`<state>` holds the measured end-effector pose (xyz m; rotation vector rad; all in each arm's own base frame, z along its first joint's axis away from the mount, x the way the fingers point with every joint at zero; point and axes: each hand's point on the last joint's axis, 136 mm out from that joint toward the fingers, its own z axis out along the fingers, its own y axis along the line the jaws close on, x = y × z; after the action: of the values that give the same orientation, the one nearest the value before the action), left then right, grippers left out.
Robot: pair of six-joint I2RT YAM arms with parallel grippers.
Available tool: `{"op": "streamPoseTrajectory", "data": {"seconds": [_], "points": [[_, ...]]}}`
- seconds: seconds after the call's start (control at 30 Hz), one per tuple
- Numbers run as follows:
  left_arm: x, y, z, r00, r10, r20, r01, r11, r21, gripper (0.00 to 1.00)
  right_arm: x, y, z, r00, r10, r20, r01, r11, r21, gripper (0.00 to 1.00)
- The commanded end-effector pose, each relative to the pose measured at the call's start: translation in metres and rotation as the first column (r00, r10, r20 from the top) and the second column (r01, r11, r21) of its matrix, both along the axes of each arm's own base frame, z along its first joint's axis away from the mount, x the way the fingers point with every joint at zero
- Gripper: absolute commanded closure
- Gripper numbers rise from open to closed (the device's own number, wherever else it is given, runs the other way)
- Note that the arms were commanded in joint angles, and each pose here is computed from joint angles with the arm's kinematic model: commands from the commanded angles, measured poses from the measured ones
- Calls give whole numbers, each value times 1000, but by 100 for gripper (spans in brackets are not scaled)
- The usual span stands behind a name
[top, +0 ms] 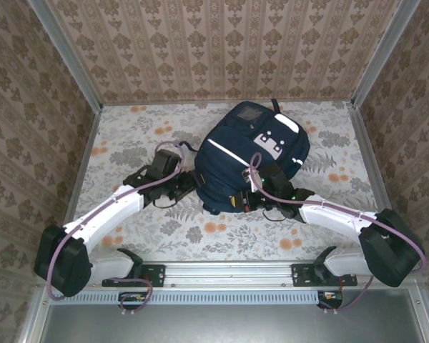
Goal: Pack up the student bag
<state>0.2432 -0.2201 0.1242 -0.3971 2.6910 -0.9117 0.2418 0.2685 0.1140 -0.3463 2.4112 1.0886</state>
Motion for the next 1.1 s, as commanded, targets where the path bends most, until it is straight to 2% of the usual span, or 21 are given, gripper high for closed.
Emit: {"op": "streamPoseTrajectory", "data": {"seconds": [0.0, 0.4, 0.47, 0.6, 0.63, 0.77, 0.9, 1.07], "points": [[2, -6, -12, 998, 60, -32, -61, 997, -43, 45, 3, 12, 18, 1000, 14, 20, -16, 996, 90, 100], [27, -43, -41, 998, 5, -60, -6, 1000, -16, 53, 0, 14, 19, 1000, 25, 2, -25, 995, 95, 100], [28, -44, -49, 998, 1, -69, -1, 1000, -1, 62, -1, 13, 18, 1000, 25, 1, -25, 996, 87, 100], [35, -30, -47, 999, 4, -41, -3, 999, 36, 96, -5, 4, 6, 999, 44, -5, -44, 999, -12, 100], [37, -24, -43, 1000, 7, -25, -6, 999, 51, 100, -6, 2, 5, 999, 51, -2, -51, 998, -29, 100], [44, 12, -31, 998, 55, 15, -56, 994, 93, 100, -12, -6, 1, 998, 62, 4, -62, 995, -73, 100], [50, 43, -21, 991, 132, 35, -134, 988, 74, 100, -12, -13, -12, 998, 58, -6, -59, 989, -133, 100], [50, 61, -11, 984, 173, 46, -176, 983, 58, 100, 1, -33, -25, 999, -29, 33, 36, 968, -248, 100]]}}
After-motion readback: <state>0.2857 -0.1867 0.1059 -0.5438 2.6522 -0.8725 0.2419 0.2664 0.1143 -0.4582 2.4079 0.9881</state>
